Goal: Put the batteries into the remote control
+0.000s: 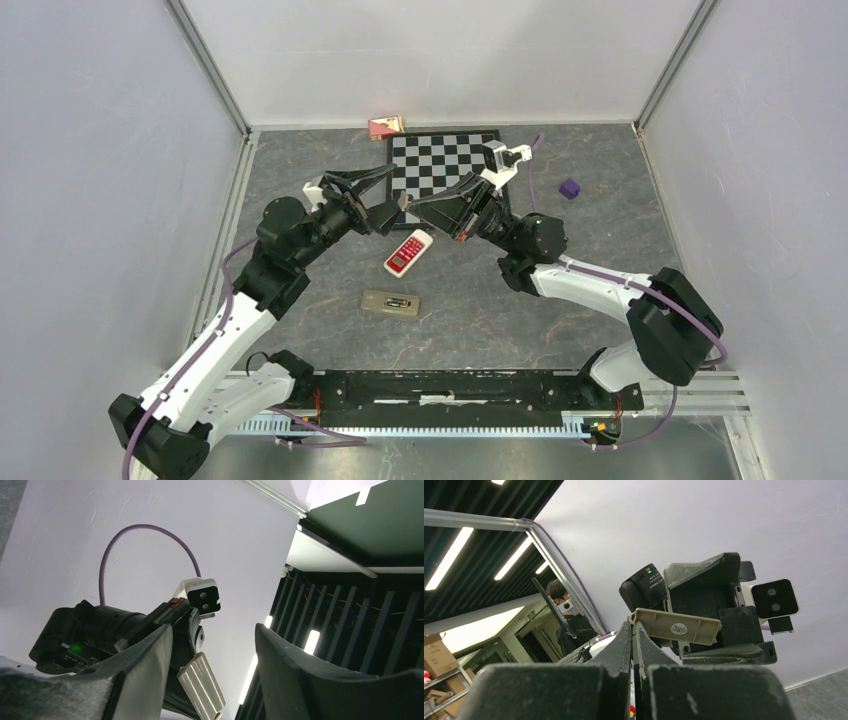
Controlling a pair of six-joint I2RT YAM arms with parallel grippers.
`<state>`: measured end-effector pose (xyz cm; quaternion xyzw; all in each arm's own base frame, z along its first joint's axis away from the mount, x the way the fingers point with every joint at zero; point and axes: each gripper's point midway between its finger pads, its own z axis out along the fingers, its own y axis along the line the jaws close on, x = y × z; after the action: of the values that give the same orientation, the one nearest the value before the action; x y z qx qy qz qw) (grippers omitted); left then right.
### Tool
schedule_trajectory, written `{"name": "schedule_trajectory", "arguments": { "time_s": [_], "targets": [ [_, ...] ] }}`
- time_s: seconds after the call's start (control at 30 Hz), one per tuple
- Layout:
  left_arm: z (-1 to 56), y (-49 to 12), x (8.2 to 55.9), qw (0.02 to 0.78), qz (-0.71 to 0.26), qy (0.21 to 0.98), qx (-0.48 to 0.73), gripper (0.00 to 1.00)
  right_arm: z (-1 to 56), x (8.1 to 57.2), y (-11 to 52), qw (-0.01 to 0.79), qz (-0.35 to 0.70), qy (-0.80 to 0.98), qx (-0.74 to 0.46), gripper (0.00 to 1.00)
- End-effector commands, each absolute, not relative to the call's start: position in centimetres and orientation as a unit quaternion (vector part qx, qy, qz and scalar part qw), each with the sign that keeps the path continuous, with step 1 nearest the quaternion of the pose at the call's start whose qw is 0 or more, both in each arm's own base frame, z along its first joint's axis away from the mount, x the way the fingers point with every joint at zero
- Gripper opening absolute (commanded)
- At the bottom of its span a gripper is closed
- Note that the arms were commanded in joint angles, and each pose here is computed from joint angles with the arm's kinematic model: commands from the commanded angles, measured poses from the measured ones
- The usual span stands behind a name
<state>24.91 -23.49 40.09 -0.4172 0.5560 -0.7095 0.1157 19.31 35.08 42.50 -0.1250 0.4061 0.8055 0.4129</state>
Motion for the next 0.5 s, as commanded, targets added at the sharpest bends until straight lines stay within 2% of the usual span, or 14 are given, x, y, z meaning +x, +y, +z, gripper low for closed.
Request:
{"name": "schedule_trajectory", "arguments": {
  "time_s": [0.0,0.2,0.47],
  "targets": [
    [42.8,-22.7,24.6,0.076,-0.731,0.511,-0.447,0.64,45.5,17.6,33.3,0.428,0.834,0.325,-0.124,0.00],
    [43.1,-22.5,24.6,0.081,-0.733,0.506,-0.448,0.55,45.2,18.1,32.8,0.428,0.842,0.313,-0.098,0.00],
    [43.7,-22.5,24.4,0.081,-0.739,0.502,-0.442,0.55,44.7,18.8,32.5,0.428,0.853,0.293,-0.065,0.00]
  ]
}}
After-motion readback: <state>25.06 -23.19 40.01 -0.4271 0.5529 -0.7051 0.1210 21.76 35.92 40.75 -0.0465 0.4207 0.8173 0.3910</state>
